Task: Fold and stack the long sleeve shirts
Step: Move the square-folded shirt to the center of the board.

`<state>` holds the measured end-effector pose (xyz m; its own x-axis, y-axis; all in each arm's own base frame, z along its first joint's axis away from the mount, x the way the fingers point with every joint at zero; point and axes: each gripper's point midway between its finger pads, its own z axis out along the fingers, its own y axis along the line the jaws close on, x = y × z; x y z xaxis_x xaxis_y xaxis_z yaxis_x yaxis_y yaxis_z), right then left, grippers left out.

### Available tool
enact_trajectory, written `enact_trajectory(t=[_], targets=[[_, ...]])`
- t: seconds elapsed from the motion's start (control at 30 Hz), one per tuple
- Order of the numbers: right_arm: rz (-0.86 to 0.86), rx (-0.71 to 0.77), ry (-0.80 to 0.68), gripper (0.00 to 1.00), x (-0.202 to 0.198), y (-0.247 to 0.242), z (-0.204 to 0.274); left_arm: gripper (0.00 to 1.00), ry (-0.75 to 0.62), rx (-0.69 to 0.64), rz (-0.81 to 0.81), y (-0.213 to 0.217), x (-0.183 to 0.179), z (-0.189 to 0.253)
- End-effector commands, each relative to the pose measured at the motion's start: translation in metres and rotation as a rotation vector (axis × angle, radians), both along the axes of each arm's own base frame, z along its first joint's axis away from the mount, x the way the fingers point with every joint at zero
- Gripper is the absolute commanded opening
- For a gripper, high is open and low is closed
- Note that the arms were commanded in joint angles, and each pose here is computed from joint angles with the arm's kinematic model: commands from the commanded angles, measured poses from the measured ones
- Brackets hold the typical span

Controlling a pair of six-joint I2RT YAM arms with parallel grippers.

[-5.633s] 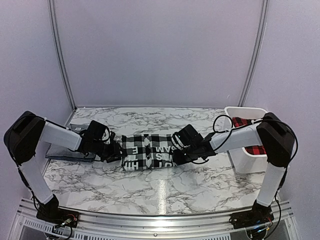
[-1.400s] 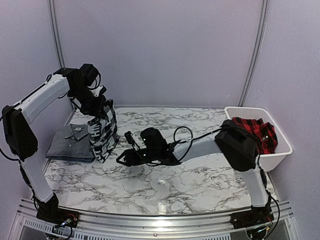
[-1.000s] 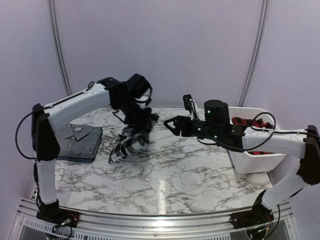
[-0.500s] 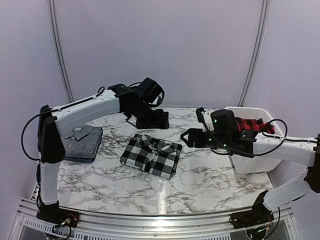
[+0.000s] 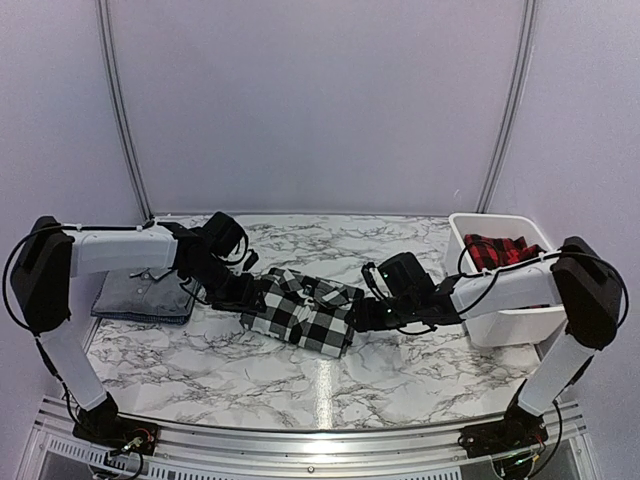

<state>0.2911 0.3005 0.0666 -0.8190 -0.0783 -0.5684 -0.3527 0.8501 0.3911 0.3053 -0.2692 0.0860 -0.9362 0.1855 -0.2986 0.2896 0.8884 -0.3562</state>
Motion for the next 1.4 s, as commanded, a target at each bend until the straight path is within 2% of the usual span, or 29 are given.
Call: enact_trajectory(t=[0.0,0.4,0.53,0.73,0.97,1.1,1.27,1.37], targets=[[-0.001,0.077,0.013,0.63,0.010,0.010,-0.001,0.64,-0.004,-0.083,-0.094,-0.014,-0.008,-0.008],[0.014,0.080,0.061,0.56,0.027,0.015,-0.023,0.48,0.059,-0.053,-0.053,-0.012,-0.023,-0.042],[-0.020,0.068,0.068,0.44,0.038,-0.001,-0.027,0.46,0.066,-0.070,-0.067,-0.029,-0.036,-0.041],[-0.061,0.049,0.064,0.40,0.056,-0.031,-0.027,0.46,0.045,-0.067,-0.058,-0.054,-0.044,-0.038],[-0.015,0.059,0.061,0.51,0.052,-0.026,-0.017,0.50,-0.095,-0.025,0.090,-0.029,-0.019,-0.008],[0.005,0.058,0.065,0.53,0.047,-0.020,-0.017,0.53,-0.179,0.012,0.177,-0.001,-0.007,0.013],[0.028,0.034,0.087,0.50,0.043,-0.009,-0.029,0.54,-0.201,0.070,0.276,0.042,0.004,0.019],[0.040,0.026,0.087,0.42,0.043,-0.002,-0.033,0.54,-0.210,0.129,0.312,0.065,0.009,0.018]])
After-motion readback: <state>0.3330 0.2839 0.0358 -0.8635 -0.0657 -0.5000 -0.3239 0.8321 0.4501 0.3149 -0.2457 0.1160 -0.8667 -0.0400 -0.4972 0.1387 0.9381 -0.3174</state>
